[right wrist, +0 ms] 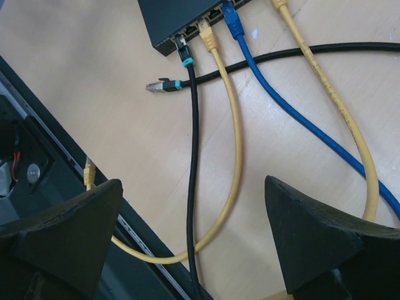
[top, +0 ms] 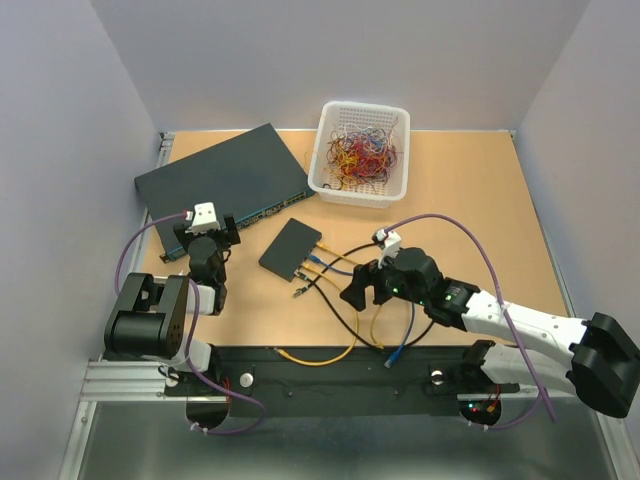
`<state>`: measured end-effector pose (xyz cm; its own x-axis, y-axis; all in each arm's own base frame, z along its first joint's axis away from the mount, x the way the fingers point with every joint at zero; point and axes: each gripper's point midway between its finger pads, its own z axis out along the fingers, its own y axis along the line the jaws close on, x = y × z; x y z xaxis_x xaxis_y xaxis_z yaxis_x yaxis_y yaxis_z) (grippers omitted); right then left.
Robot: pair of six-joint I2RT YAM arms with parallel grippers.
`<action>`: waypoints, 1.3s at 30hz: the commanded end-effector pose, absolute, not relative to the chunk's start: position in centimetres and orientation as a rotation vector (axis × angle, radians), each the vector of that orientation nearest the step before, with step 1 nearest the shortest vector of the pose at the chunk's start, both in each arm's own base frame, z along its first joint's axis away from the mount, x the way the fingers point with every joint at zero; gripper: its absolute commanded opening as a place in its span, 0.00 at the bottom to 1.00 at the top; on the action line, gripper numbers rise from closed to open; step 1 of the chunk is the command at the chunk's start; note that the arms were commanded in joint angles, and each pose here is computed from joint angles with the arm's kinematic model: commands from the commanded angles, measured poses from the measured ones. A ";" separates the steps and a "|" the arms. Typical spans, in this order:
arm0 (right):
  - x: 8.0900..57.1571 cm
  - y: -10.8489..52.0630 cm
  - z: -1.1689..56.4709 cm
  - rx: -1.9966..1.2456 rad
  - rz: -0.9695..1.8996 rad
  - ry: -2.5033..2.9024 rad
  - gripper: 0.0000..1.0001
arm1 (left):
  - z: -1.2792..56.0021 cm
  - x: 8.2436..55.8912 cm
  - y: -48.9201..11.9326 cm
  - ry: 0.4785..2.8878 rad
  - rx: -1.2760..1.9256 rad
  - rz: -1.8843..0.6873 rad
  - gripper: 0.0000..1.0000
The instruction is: Insert the plug into the switch port
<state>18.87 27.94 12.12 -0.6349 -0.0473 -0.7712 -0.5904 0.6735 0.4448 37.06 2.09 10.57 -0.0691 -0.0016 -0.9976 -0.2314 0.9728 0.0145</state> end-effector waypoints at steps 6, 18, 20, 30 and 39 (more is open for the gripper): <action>20.8 27.2 13.7 -0.335 0.810 2.127 1.00 | 17.7 37.7 2.0 1.350 -0.202 0.152 0.99; 21.3 26.8 14.1 -0.313 0.764 2.146 1.00 | 17.7 37.7 2.0 1.350 -0.202 0.152 0.99; 21.3 26.8 13.7 -0.317 0.755 2.162 1.00 | 17.7 37.7 2.0 1.350 -0.201 0.151 0.99; 21.0 27.1 12.9 -0.343 0.755 2.189 1.00 | 17.7 37.7 2.0 1.350 -0.202 0.152 0.99; 21.1 27.0 12.3 -0.349 0.739 2.204 1.00 | 17.7 37.7 2.0 1.350 -0.202 0.152 0.99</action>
<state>20.53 26.06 10.64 -0.6873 -0.0322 -0.7257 -0.4455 0.8077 0.3862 37.06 2.09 10.58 -0.0693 0.0006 -0.9976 -0.2309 0.9728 0.0166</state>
